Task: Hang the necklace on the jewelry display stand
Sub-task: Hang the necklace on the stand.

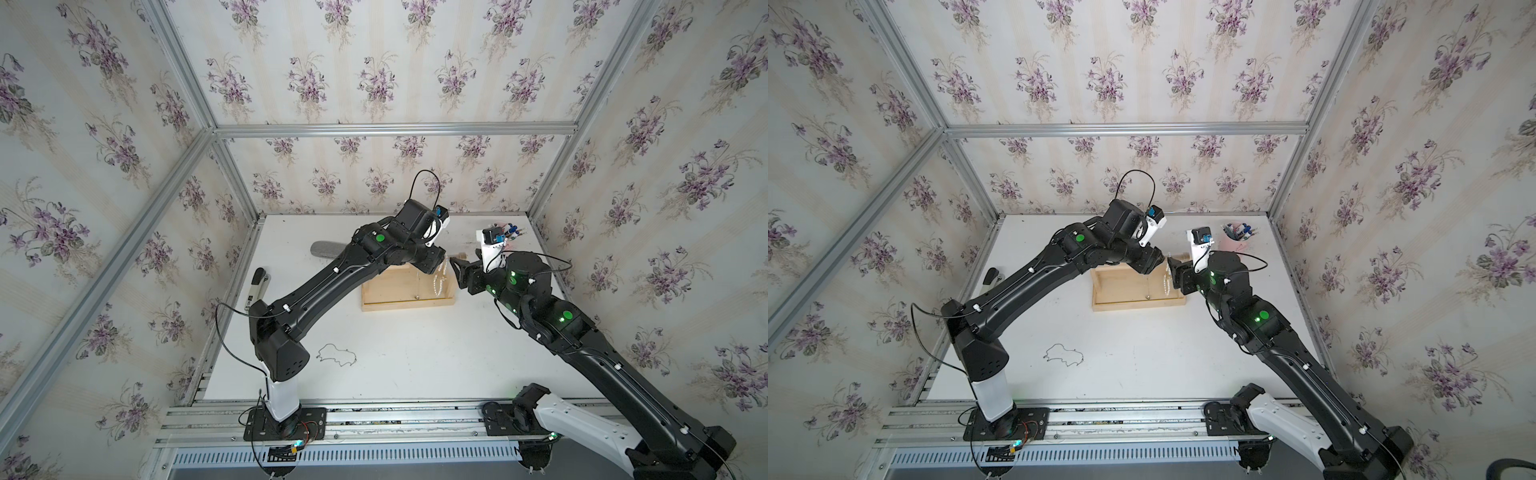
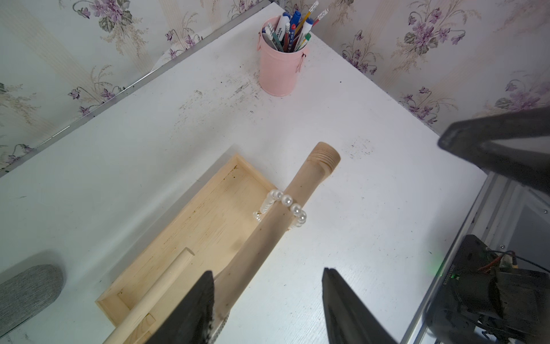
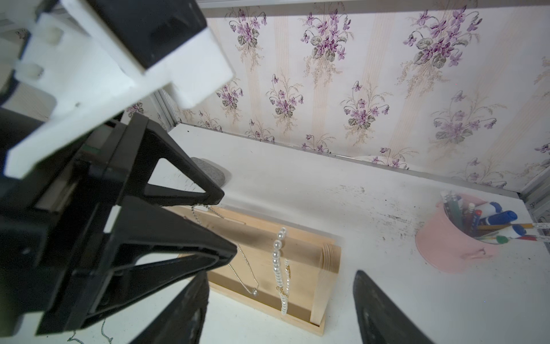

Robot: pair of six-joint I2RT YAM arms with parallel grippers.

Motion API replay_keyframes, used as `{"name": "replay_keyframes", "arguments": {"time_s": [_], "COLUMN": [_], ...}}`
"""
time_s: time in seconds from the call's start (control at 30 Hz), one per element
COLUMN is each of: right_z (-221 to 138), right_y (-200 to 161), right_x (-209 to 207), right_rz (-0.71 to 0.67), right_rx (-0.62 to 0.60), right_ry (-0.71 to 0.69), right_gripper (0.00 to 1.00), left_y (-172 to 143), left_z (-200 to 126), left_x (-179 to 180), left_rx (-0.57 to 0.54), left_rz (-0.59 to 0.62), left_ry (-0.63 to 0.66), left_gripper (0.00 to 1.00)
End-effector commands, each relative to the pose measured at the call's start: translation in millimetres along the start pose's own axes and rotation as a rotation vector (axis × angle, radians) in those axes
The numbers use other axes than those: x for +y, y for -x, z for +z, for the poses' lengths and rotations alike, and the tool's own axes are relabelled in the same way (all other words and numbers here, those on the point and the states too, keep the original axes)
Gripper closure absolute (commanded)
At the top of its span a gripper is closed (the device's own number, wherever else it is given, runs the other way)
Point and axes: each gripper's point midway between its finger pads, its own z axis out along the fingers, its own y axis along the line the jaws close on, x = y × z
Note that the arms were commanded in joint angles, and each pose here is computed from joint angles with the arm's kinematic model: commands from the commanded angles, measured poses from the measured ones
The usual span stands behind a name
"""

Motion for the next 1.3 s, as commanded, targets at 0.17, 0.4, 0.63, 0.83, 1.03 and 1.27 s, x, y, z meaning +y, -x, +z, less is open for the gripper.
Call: {"name": "replay_keyframes", "arguments": {"time_s": [0.17,0.4,0.63,0.83,1.03,1.27], "right_z": [-8.5,-9.1,-8.4,-14.8,-17.2,-11.5], "right_y": [14.0,15.8,11.5,7.7,-16.6,-44.9], "right_x": [-6.1,-7.5,-8.5,-14.8,-0.9,11.7], "right_rz": [0.036,0.046,0.055,0.088,0.163,0.209], "right_rx": [-0.074,-0.089,-0.086,-0.104,-0.111,-0.052], "right_ry": [-0.030,-0.036,-0.040,-0.064,0.043,0.124], "right_gripper": [0.24,0.24,0.25,0.25,0.28,0.29], "left_y": [0.1,6.0,9.9,28.7,18.7,28.2], "left_z": [-1.7,-7.2,-3.9,-31.1,-21.6,-35.8], "left_x": [2.2,-1.0,-11.7,-21.1,-19.7,-21.0], "left_rx": [0.028,-0.002,-0.048,-0.180,-0.076,-0.150], "left_rz": [0.049,0.110,0.091,0.128,0.068,0.068], "left_ry": [0.035,0.061,0.008,0.027,0.022,0.027], "left_gripper": [0.29,0.00,0.00,0.00,0.00,0.00]}}
